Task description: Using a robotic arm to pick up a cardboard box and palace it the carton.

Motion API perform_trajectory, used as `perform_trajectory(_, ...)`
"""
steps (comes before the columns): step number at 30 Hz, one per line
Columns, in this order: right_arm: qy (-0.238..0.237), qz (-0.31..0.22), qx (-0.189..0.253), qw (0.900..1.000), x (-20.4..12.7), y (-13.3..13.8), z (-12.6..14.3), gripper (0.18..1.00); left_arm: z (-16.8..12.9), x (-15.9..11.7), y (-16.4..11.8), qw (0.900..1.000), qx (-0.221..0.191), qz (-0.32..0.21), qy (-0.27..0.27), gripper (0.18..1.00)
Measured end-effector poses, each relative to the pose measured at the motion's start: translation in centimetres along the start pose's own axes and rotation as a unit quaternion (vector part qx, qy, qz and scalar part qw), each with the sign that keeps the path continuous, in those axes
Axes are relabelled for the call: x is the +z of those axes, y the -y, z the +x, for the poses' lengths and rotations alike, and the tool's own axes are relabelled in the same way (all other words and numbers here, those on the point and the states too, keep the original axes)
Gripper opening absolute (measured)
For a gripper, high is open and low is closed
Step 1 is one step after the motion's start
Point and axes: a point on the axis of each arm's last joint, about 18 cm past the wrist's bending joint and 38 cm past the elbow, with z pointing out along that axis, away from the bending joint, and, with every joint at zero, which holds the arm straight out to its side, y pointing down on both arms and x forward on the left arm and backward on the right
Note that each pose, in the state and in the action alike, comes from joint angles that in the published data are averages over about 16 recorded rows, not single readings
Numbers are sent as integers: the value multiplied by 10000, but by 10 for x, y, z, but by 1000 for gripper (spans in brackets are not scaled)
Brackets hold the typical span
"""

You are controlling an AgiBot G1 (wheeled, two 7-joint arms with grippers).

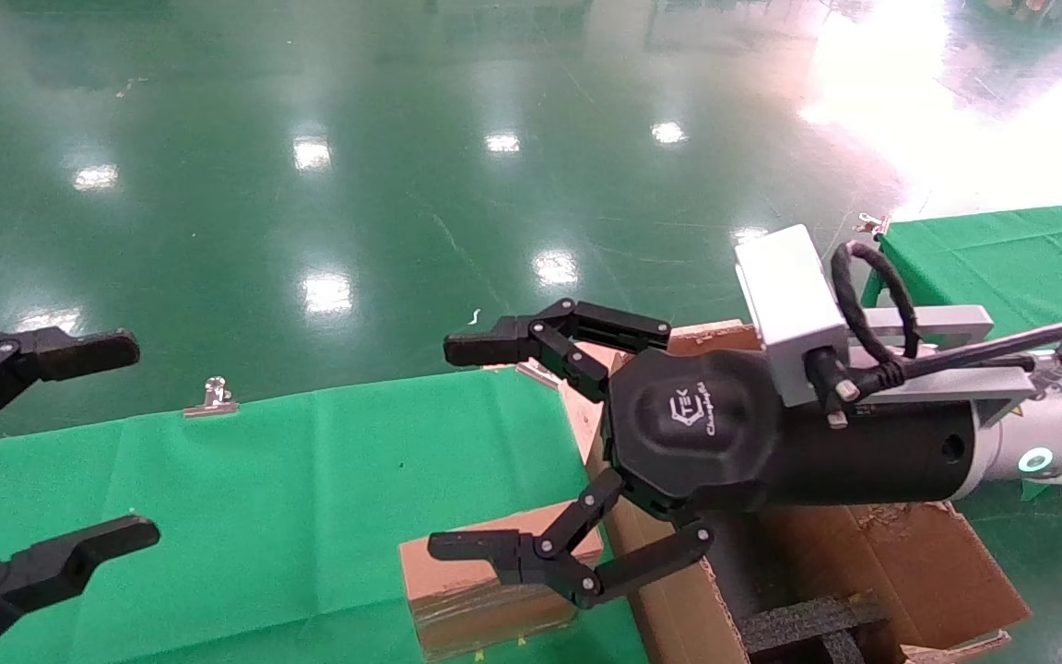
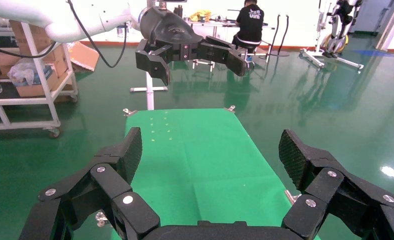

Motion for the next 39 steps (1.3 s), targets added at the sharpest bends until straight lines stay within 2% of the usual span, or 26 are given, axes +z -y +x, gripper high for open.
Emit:
perform_trajectory(24,23,-143,-27,9999,2,-5,1,1001,0,0,0,10000,0,0,0,993)
perform_trajectory(32,203,-927,-219,9952,16,-26,8,1001,0,0,0,10000,0,0,0,944)
perform_trajectory(39,479,-2006,-513,9771,33,-54,20,1001,0,0,0,10000,0,0,0,840)
